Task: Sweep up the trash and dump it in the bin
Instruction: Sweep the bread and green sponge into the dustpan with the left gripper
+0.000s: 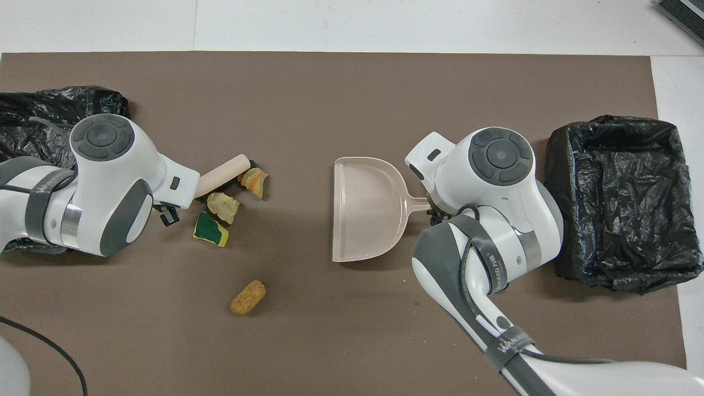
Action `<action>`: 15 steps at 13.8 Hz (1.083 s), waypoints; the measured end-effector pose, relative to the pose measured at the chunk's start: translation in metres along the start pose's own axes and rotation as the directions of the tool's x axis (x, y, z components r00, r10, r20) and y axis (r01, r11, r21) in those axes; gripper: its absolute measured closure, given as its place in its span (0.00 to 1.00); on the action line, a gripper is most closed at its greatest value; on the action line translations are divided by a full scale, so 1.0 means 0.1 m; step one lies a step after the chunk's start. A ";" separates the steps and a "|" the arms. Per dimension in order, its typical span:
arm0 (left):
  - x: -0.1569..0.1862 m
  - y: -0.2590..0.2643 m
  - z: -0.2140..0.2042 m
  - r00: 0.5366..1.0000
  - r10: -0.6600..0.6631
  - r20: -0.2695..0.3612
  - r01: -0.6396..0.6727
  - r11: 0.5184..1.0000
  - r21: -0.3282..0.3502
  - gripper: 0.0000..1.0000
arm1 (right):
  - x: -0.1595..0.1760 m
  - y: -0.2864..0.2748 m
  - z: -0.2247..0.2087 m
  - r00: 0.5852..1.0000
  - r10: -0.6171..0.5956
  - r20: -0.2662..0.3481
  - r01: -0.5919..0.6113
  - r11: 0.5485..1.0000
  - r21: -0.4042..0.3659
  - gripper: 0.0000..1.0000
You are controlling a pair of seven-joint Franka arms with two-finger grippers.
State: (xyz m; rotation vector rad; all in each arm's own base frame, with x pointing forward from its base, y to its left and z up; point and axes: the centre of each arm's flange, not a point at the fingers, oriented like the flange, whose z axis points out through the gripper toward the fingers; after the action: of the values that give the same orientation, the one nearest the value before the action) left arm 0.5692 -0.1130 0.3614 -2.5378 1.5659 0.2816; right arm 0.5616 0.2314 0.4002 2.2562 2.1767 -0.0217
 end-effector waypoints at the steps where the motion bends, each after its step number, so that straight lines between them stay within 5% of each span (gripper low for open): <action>1: 0.05 0.07 -0.04 1.000 -0.007 0.006 0.007 1.000 0.000 0.74 | 0.01 -0.01 0.03 1.000 -0.002 -0.002 0.002 1.000 -0.003 0.69; 4: 0.10 0.32 -0.23 0.983 -0.174 0.062 0.175 0.984 -0.014 0.74 | 0.02 -0.01 0.06 1.000 -0.004 -0.009 0.003 1.000 -0.018 0.69; 9: -0.21 0.59 -0.73 0.879 -0.453 0.146 0.457 0.890 0.011 0.74 | 0.11 -0.04 0.13 1.000 -0.027 -0.015 0.027 0.999 -0.043 0.69; 15: -0.41 1.11 -0.51 0.522 -0.821 0.232 0.836 0.546 0.053 0.74 | 0.14 -0.04 0.17 0.999 -0.035 -0.019 0.034 0.998 -0.054 0.69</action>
State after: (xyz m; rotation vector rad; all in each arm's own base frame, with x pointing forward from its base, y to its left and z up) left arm 0.4564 -0.1383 0.4172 -2.8178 0.1194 0.4660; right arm 0.5582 0.2449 0.3832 2.2005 2.1985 0.0587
